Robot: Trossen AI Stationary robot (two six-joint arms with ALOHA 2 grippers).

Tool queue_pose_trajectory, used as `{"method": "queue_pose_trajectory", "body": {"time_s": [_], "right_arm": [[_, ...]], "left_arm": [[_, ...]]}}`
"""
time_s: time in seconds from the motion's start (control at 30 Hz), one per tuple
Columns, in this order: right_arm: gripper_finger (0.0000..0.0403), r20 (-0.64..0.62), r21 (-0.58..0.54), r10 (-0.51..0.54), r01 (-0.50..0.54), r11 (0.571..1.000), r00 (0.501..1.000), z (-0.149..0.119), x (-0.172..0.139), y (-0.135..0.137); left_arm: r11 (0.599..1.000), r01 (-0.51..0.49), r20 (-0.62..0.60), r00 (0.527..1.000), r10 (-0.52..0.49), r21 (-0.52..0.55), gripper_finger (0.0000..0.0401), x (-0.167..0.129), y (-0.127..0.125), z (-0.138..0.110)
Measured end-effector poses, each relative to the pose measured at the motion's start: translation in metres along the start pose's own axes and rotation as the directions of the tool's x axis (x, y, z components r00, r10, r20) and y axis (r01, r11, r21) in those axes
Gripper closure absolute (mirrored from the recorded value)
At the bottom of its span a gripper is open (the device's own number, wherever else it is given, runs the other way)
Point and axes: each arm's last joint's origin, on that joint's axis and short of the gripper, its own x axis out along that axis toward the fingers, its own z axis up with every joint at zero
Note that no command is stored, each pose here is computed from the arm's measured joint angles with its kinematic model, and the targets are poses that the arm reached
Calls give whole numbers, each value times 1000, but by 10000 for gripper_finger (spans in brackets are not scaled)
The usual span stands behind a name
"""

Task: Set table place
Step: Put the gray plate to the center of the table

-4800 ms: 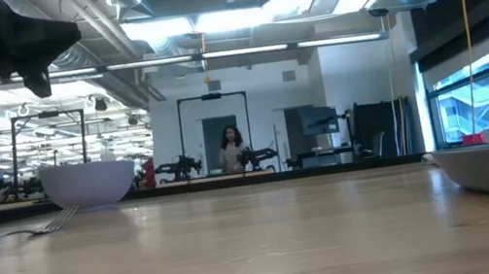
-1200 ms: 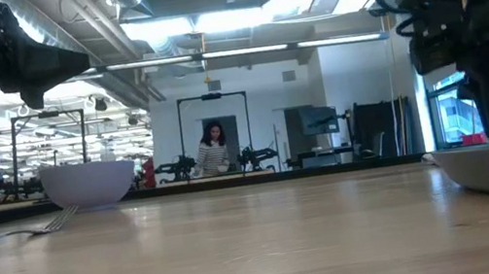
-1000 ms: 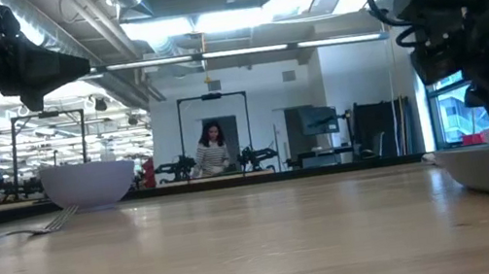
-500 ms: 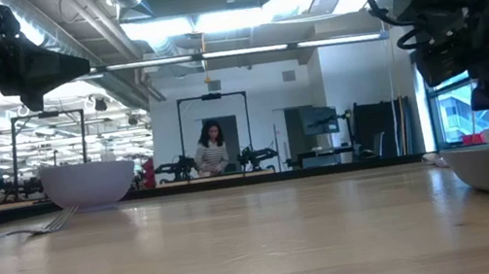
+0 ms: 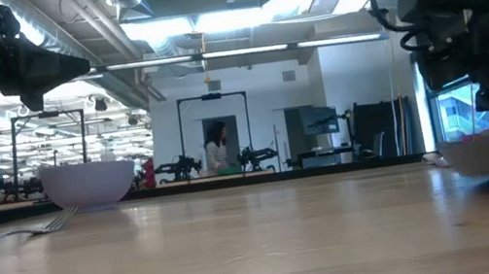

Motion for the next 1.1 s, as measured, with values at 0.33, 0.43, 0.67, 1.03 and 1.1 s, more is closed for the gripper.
{"method": "queue_pose_trajectory", "body": {"time_s": [0.33,0.43,0.67,1.03,1.1], "right_arm": [[346,69,26,64,-66,997,996,6,3,4],[363,67,23,91,-93,995,994,7,3,5],[366,66,23,101,-103,994,993,7,2,6],[370,54,23,58,-59,998,997,8,14,11],[378,76,14,74,-76,997,994,11,17,13]], "left_arm": [[1000,0,0,1000,0,-1,387,0,0,0],[1000,0,0,1000,0,-17,387,0,0,0],[1000,0,0,1000,0,-19,387,0,0,0],[1000,0,0,1000,0,-19,387,0,0,0],[1000,0,0,1000,0,-19,387,0,0,0]]}}
